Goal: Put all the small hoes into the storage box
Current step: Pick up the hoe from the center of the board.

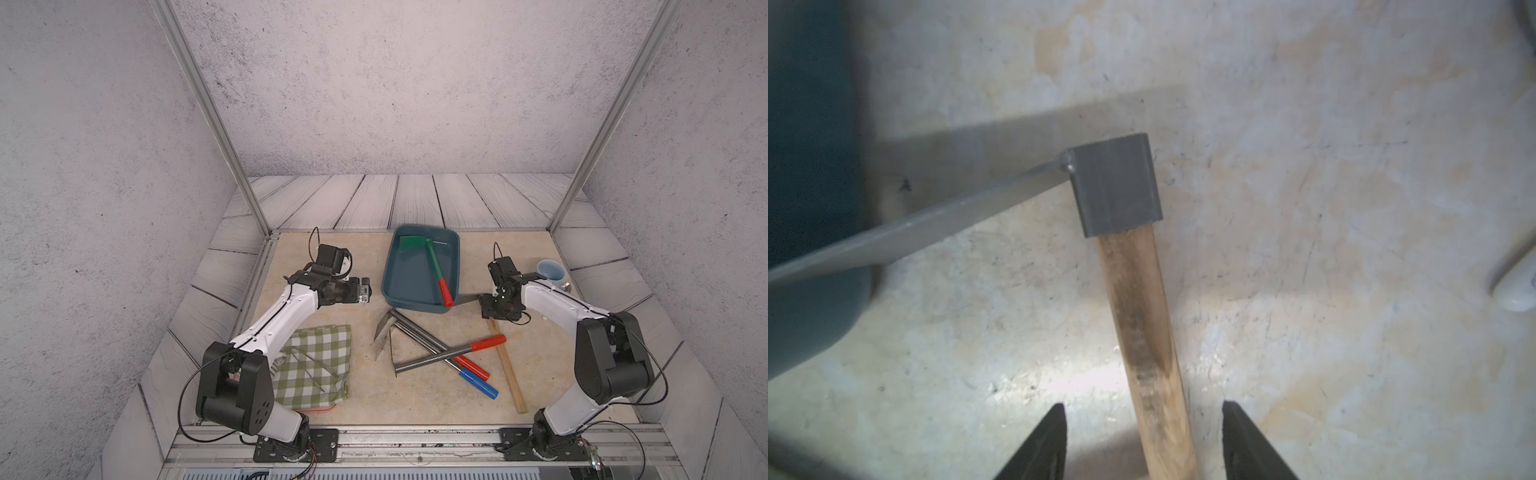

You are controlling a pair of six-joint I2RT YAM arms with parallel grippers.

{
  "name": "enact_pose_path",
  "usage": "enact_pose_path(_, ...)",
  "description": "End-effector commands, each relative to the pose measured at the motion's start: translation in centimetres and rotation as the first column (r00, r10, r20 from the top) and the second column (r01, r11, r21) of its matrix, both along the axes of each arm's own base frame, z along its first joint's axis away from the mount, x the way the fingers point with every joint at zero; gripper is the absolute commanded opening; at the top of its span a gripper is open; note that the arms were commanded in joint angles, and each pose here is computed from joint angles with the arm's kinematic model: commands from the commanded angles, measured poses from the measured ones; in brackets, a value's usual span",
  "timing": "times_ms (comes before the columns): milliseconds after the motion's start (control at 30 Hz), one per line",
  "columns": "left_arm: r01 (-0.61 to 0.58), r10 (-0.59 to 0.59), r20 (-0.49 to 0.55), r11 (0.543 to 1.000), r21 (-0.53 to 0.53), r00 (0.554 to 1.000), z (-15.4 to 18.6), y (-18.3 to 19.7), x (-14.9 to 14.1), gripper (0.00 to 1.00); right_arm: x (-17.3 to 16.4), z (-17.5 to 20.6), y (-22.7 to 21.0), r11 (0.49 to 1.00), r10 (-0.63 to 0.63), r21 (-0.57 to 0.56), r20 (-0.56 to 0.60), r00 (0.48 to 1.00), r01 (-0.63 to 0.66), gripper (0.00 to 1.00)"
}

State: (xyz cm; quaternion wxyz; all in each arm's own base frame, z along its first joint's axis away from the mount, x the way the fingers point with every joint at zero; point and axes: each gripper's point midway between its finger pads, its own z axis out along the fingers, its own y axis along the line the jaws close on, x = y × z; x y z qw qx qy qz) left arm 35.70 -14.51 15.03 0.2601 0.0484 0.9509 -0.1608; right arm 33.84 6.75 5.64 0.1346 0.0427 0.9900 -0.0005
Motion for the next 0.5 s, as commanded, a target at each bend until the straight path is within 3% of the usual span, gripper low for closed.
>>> enact_pose_path(0, 0.009, -0.009, 0.006, 1.0, 0.002, 1.0, 0.7, -0.2, -0.1, 0.99, 0.6, -0.6, 0.1, 1.0, 0.002, 0.021, 0.005, 1.0, -0.002, 0.59)
enact_pose_path(467, 0.011, -0.011, -0.003, 1.0, 0.006, 1.0, 0.3, -0.2, 0.0, 0.99, 1.5, -2.3, 0.1, 1.0, 0.004, 0.008, -0.025, 1.0, -0.004, 0.52)
